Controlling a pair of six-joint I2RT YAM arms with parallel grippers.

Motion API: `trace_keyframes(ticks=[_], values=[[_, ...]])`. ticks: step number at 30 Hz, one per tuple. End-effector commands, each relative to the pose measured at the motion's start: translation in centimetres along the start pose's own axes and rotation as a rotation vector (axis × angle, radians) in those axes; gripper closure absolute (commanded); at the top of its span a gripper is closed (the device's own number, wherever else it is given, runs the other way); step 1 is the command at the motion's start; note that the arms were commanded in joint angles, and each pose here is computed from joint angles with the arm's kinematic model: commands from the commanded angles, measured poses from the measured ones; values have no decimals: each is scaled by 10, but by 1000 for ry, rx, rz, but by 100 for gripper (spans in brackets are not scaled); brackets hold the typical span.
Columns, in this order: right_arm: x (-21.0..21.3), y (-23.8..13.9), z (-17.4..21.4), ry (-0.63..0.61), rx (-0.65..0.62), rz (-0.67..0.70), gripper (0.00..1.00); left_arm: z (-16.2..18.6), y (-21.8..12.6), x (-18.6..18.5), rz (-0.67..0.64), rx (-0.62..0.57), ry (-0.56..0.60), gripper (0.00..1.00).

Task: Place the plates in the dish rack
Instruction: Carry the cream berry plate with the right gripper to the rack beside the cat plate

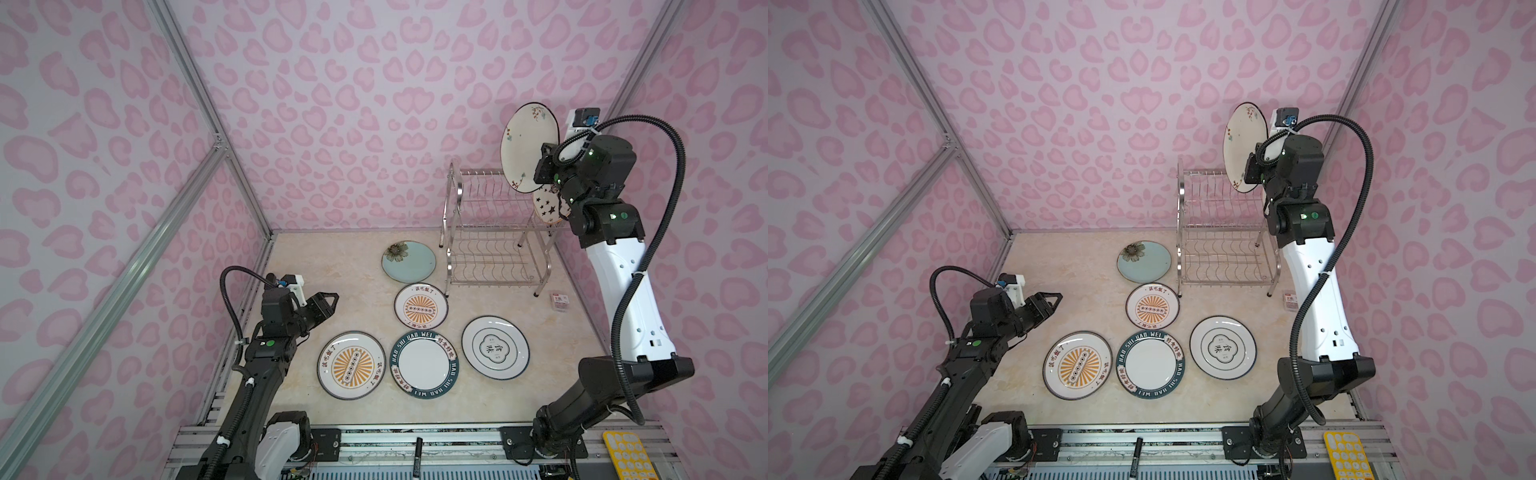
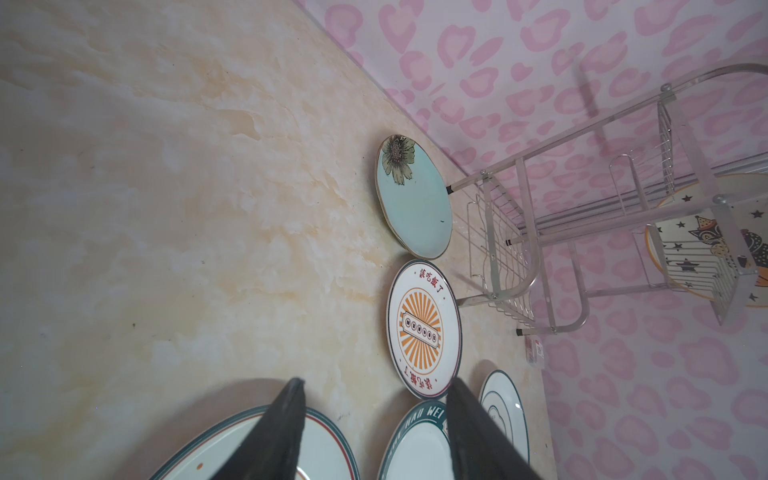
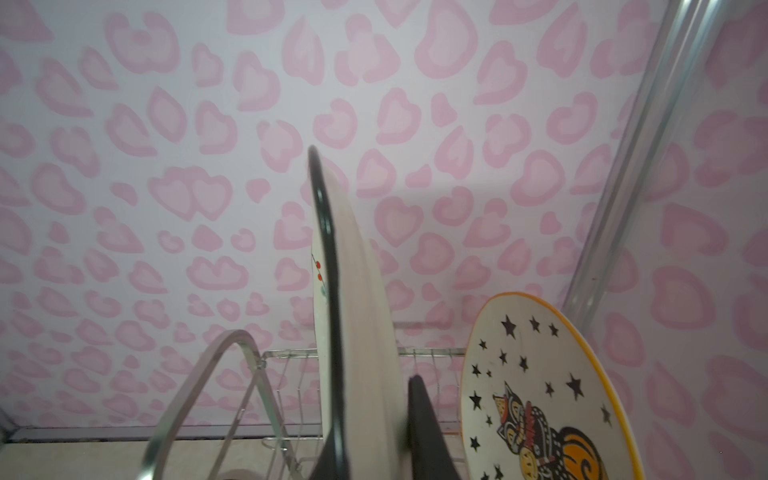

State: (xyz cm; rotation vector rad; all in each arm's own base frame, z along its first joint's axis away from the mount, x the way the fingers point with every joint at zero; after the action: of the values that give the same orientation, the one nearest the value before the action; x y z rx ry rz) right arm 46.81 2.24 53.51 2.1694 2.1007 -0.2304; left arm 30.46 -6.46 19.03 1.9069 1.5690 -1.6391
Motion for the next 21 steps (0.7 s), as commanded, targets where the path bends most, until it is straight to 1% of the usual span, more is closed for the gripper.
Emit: trace_keyframes(ticks=[1, 6, 11, 15, 21], values=[[-25, 9, -3, -120, -16, 172, 100, -3, 1, -6, 34, -8, 25, 43], [-33, 24, 22, -192, 45, 253, 100, -4, 0, -7, 33, -12, 26, 43], [-34, 38, 43, -261, 106, 273, 100, -3, 3, -2, 20, -11, 24, 43], [-37, 44, 53, -287, 136, 295, 100, -3, 4, -3, 24, -6, 22, 43], [-41, 49, 69, -289, 170, 290, 100, -4, 4, -3, 19, -6, 25, 43]])
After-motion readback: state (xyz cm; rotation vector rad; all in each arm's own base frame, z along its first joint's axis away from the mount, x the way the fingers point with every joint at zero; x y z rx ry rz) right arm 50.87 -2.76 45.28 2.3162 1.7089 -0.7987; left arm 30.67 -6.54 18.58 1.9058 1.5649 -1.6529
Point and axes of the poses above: each gripper's point midway between its finger pads, its own y axis out along the fingers, its own x axis along the line the jaws close on, z = x × y, the point moved 1 cm from there along -y, back along the fingers, and after that the axes turned 11 degrees about -y, right-handed, at the moved point
